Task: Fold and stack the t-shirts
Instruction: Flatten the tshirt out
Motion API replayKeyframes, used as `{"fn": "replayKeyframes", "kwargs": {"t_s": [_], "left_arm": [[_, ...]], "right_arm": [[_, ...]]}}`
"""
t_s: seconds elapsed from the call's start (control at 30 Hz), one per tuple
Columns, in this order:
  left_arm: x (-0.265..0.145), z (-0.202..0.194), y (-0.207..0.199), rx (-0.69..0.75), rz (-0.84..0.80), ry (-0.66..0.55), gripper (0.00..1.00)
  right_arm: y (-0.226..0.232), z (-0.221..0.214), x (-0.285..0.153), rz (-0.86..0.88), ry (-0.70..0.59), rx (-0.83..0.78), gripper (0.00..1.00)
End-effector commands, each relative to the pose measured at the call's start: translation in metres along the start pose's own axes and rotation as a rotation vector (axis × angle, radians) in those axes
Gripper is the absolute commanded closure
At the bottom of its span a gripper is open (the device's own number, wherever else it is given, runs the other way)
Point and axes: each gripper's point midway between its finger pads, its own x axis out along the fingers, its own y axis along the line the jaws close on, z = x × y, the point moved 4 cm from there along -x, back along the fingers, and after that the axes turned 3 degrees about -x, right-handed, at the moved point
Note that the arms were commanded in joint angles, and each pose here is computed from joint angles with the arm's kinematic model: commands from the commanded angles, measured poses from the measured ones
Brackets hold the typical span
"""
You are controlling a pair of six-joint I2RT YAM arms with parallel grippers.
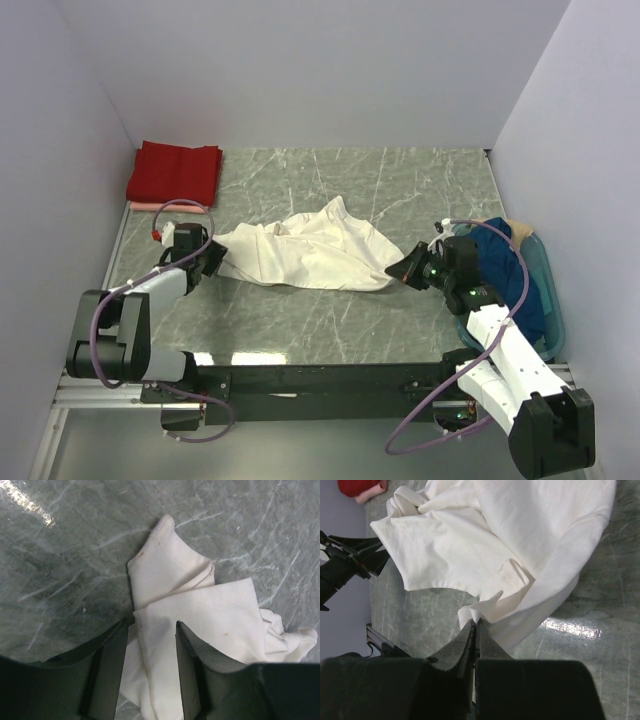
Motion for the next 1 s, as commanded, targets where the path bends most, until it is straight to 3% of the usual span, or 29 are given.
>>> {"fn": "replayKeyframes", "kwargs": {"t_s": [0.0, 0.3, 0.7, 0.97], "left_arm": [[0.004, 0.008, -0.011, 0.009, -0.041, -0.025, 0.52], [0.016, 0.01, -0.016, 0.018, -0.03, -0.021, 0.57], [0.003, 0.024, -0.034, 0.042, -0.063, -0.056, 0.99], [-0.048, 0.05, -0.048, 0.067, -0.084, -0.165, 0.99]], "right_arm": [[0.015, 0.013, -0.002, 0.056, -0.039, -0.052, 1.0], [0.015, 0.015, -0.003, 0.054, -0.044, -0.054, 1.0], [0.017, 0.017, -0.005, 0.047, -0.06, -0.047, 1.0], [0.026, 0.033, -0.016, 0.021, -0.115, -0.056, 1.0]]}}
